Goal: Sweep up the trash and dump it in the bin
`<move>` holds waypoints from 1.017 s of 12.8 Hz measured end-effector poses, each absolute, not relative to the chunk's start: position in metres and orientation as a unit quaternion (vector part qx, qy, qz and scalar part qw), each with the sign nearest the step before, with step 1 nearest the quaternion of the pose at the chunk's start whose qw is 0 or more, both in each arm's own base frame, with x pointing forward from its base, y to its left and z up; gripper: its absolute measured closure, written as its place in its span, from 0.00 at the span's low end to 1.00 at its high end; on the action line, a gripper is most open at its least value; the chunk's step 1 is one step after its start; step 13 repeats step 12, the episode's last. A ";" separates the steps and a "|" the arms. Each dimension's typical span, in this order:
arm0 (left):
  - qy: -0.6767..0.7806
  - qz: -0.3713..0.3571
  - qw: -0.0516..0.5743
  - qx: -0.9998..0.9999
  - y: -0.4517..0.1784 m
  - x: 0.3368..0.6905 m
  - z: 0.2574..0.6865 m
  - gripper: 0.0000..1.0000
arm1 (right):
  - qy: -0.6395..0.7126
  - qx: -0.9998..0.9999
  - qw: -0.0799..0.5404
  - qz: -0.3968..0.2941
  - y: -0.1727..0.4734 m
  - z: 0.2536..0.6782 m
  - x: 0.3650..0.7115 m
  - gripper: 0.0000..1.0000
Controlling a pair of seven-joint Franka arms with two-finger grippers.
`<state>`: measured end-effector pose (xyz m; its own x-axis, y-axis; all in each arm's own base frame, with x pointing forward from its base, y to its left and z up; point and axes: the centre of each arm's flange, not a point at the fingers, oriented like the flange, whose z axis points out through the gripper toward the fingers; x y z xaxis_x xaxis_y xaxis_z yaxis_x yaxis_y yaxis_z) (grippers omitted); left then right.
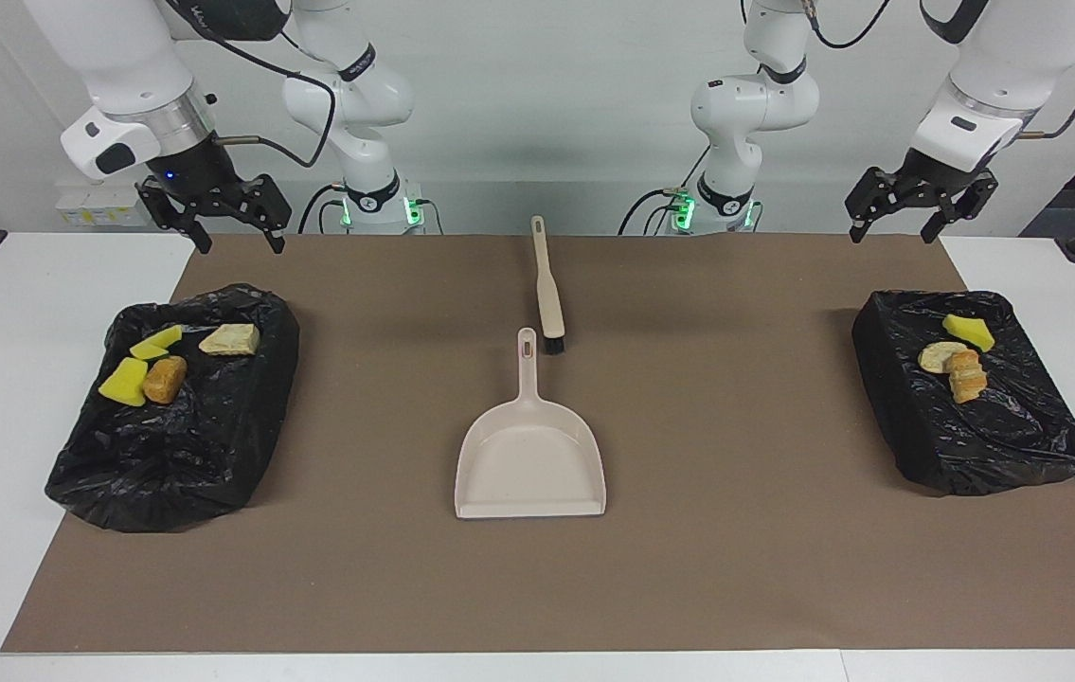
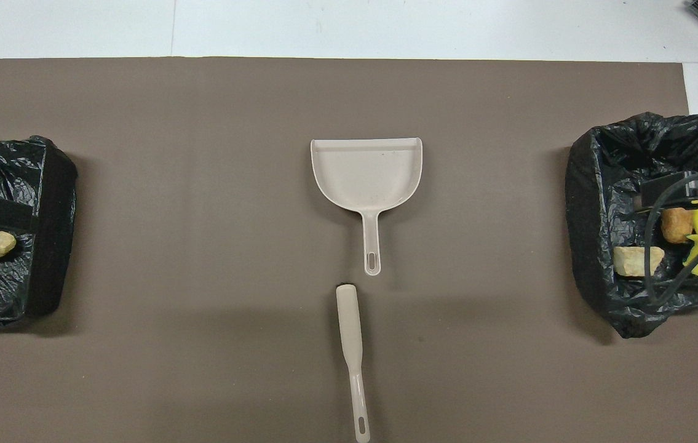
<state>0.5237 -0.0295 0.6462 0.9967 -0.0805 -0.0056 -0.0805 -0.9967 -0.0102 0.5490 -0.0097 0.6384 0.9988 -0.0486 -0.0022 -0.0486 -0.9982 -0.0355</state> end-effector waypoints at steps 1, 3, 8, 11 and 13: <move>0.039 0.000 0.005 -0.999 -0.028 0.524 0.649 0.00 | 0.025 -1.000 0.015 0.001 -0.011 0.638 0.549 0.00; 0.037 -0.005 0.002 -0.999 -0.027 0.521 0.657 0.00 | 0.025 -1.000 0.004 0.001 -0.013 0.638 0.549 0.00; 0.036 -0.014 -0.009 -0.999 -0.027 0.519 0.665 0.00 | 0.024 -1.000 0.003 0.002 -0.012 0.639 0.548 0.00; 0.036 -0.014 -0.010 -0.999 -0.028 0.519 0.665 0.00 | 0.024 -1.000 0.003 0.002 -0.012 0.639 0.548 0.00; 0.037 -0.014 -0.010 -0.999 -0.028 0.519 0.665 0.00 | 0.024 -1.000 0.003 0.002 -0.012 0.639 0.548 0.00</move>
